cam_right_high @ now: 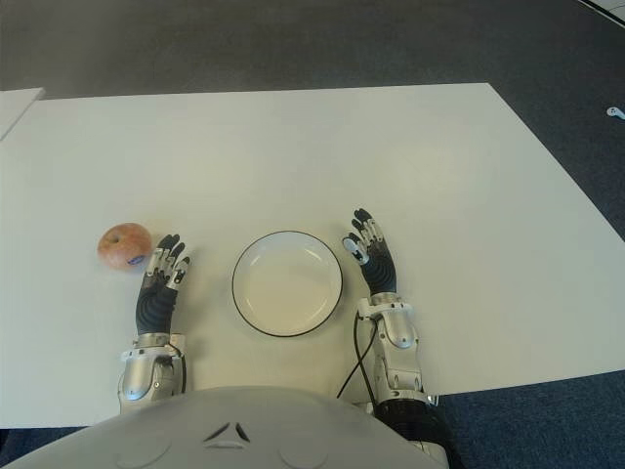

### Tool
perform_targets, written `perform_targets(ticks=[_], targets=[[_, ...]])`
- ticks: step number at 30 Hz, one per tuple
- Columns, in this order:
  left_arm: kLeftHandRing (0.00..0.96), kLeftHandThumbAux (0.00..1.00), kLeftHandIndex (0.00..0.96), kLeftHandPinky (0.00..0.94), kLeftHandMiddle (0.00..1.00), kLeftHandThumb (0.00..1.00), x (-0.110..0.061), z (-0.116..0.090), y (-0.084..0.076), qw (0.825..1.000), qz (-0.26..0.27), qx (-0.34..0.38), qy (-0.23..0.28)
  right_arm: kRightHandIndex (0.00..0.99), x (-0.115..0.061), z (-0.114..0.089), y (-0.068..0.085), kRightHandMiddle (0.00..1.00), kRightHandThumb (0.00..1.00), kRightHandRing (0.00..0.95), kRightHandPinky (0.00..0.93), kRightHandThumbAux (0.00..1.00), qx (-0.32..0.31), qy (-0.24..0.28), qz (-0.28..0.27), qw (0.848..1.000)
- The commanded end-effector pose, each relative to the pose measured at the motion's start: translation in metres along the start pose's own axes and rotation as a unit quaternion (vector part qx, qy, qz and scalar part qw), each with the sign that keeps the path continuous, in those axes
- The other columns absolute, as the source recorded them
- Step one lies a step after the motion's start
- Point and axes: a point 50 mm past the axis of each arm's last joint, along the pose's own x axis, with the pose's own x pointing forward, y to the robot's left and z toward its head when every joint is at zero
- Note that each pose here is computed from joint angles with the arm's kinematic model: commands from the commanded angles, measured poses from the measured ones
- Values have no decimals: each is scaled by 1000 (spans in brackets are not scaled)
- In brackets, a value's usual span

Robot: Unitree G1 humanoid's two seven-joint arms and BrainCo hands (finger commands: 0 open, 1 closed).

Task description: Put the apples into the plate.

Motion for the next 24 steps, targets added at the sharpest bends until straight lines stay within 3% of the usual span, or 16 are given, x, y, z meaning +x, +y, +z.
perform_targets(ticks=[1, 24], targets=[[0, 584, 5, 0, 0, 120, -10, -15, 1, 999, -2, 1, 51, 0, -14, -25, -2, 42, 140, 10, 7, 507, 12, 71, -11, 997], [0, 570, 14, 0, 0, 110, -11, -8, -1, 999, -12, 5, 36, 0, -16, -24, -3, 45, 142, 13, 9, 511, 10, 70, -9, 997]])
